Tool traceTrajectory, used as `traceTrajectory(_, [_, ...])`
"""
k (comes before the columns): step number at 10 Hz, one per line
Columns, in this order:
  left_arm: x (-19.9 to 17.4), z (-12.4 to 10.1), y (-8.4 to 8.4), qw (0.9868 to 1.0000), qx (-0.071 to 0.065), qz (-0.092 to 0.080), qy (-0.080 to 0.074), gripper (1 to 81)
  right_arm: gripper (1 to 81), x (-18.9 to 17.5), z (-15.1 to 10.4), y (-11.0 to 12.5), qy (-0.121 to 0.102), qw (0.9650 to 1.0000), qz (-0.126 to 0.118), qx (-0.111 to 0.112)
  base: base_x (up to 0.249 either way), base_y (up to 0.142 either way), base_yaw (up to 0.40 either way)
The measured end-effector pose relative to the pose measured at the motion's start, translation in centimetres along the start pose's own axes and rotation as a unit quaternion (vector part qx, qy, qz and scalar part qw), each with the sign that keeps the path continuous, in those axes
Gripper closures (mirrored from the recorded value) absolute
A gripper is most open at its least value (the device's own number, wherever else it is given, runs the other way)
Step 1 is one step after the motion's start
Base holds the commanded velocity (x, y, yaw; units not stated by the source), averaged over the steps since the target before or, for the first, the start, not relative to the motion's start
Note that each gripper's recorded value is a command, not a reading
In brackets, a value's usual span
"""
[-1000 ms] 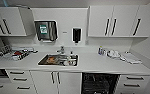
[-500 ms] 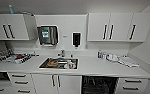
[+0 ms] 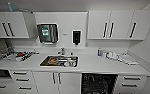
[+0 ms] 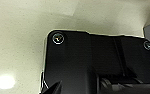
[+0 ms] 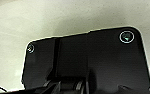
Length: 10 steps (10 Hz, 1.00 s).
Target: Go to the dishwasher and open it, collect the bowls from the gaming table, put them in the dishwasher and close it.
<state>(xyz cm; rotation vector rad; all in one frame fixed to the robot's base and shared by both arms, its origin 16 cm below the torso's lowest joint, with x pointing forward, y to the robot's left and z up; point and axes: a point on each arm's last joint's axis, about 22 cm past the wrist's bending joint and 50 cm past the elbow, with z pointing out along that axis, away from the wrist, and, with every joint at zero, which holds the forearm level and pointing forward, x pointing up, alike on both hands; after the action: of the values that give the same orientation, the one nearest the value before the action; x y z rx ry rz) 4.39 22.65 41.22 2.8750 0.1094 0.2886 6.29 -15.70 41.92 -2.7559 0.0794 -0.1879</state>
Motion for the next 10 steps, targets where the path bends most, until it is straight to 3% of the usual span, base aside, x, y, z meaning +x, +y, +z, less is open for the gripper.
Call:
traceTrajectory(4, [-2.6, -0.8, 0.1, 0.9999, 0.000, -0.004, -0.015, 1.0, 1.0, -3.1, -0.7, 0.2, -0.018, 0.9998, 0.006, -0.004, 0.000, 0.000, 0.000])
traceTrajectory(7, [-2.0, -0.7, 0.4, 1.0000, -0.002, -0.003, -0.008, 1.0, 1.0, -3.1, -0.7, 0.2, -0.016, 0.9998, 0.006, -0.004, 0.000, 0.000, 0.000])
traceTrajectory(10, [-4.8, -1.2, 0.9, 0.9996, -0.004, -0.008, -0.025, 1.0, 1.0, -5.7, -1.2, 0.3, -0.030, 0.9995, 0.011, -0.005, 0.000, 0.000, 0.000])
